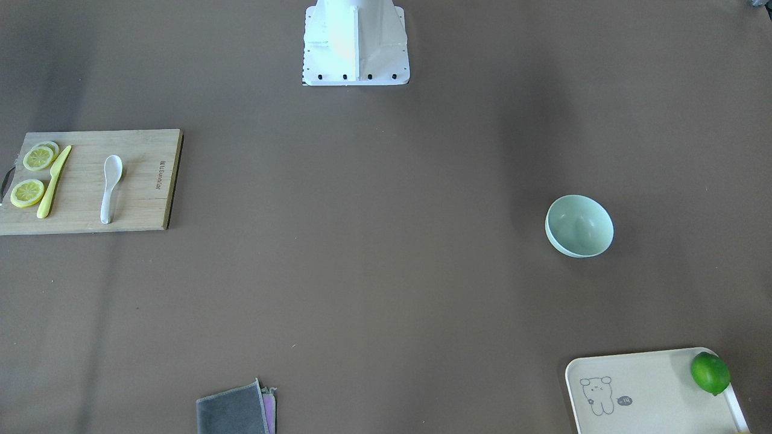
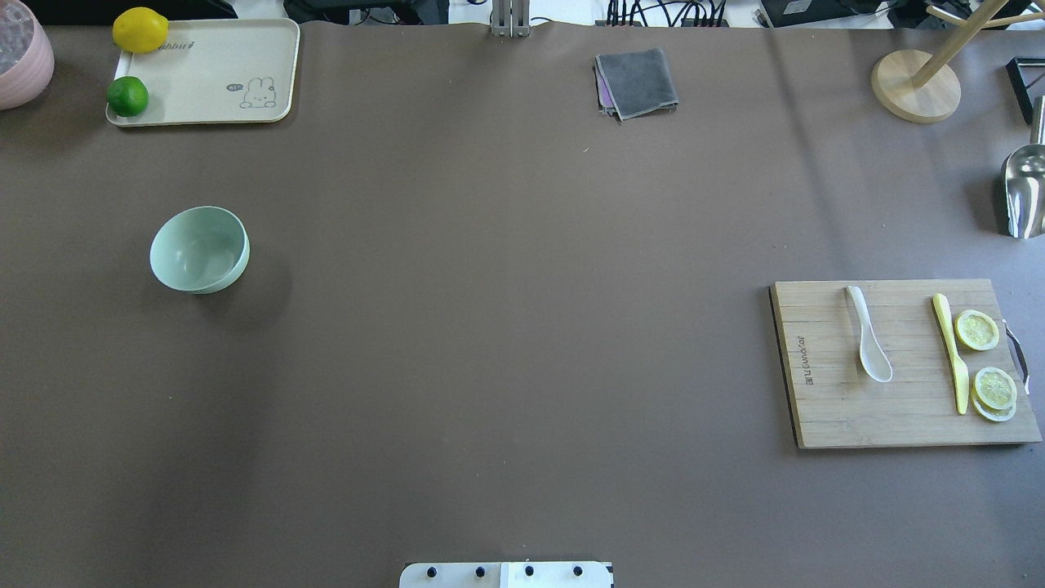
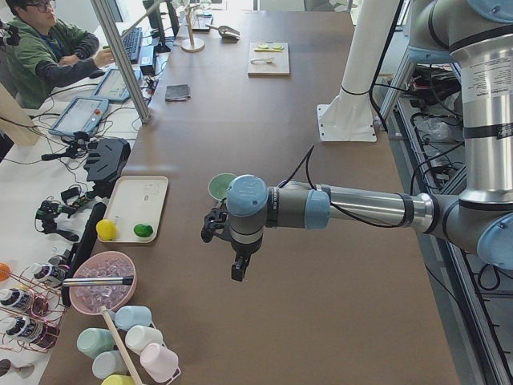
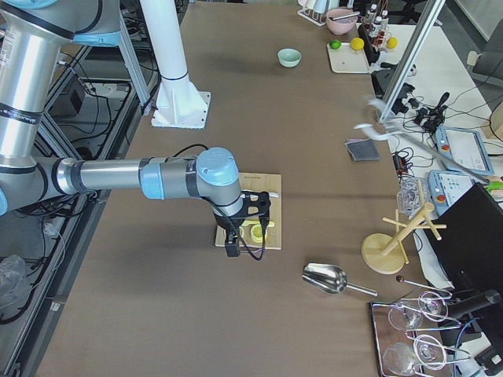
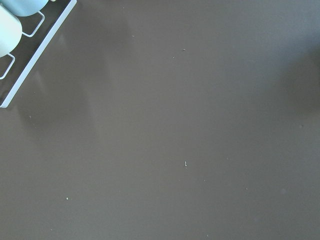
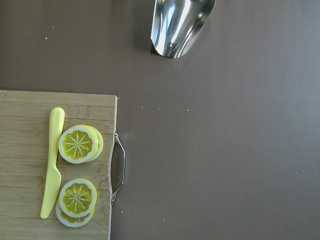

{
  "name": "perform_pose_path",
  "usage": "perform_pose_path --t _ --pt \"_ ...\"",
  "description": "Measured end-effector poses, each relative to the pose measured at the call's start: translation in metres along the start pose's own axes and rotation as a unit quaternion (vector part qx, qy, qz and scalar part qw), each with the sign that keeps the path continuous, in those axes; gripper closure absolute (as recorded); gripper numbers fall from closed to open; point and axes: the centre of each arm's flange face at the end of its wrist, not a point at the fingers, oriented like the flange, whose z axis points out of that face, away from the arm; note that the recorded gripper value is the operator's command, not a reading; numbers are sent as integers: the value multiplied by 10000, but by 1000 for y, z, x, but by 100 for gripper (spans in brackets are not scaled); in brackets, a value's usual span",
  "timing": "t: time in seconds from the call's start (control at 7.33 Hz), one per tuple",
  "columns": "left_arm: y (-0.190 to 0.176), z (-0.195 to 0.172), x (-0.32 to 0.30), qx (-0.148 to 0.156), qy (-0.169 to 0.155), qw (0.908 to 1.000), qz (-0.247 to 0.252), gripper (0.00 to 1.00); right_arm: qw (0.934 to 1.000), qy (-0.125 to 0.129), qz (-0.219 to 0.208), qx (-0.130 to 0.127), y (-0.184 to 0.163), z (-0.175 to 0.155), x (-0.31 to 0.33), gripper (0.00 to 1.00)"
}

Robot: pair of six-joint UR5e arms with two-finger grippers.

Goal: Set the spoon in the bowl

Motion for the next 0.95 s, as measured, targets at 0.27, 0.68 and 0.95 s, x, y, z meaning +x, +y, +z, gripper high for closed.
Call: perform_pose_path --t 0.27,0.68,0.95 --pt "-2 -4 4 43 -11 10000 43 2 10000 -28 -45 55 -3 -2 -2 0" --pt "-10 -14 12 149 -41 9998 127 2 9971 -439 -399 472 -9 -10 -17 0" --pt "-38 -33 24 438 -109 9981 413 2 9929 -578 -638 819 -15 -21 -26 0"
